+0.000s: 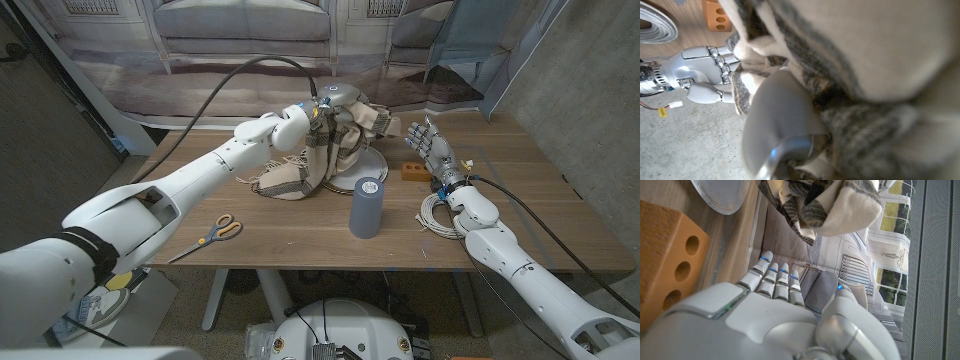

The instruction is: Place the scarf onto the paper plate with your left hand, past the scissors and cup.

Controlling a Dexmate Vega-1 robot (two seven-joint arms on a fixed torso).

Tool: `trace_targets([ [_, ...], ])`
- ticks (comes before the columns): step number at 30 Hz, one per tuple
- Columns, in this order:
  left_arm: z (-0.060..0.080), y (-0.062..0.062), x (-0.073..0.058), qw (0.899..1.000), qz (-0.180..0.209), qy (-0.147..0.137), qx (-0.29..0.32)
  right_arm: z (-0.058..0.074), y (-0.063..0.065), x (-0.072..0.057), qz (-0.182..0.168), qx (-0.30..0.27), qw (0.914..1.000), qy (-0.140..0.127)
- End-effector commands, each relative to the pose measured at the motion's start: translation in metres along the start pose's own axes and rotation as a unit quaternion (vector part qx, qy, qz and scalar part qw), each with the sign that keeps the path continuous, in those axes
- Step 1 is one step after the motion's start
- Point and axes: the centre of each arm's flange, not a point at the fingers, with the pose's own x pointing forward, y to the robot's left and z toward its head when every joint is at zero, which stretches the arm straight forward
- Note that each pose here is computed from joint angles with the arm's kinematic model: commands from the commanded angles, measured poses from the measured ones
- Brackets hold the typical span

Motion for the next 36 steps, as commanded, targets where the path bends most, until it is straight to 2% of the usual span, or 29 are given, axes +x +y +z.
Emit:
trace_targets([
  [1, 0.002, -0.017, 0.003, 1.000, -0.020, -0.005, -0.005, 0.001, -0.002, 0.001, -0.001, -0.001, 1.0000, 0.000],
  [13, 0.003, -0.030, 0.004, 0.999, -0.043, -0.006, -0.005, 0.001, -0.001, 0.001, -0.002, 0.000, 1.0000, 0.000],
  [25, 0.004, -0.045, 0.002, 0.999, -0.045, -0.007, -0.015, 0.001, -0.001, -0.001, -0.004, -0.001, 1.0000, 0.002],
  [36, 0.004, -0.049, -0.007, 0.998, -0.058, 0.001, -0.003, 0.001, 0.000, -0.002, -0.003, -0.001, 1.0000, 0.003],
])
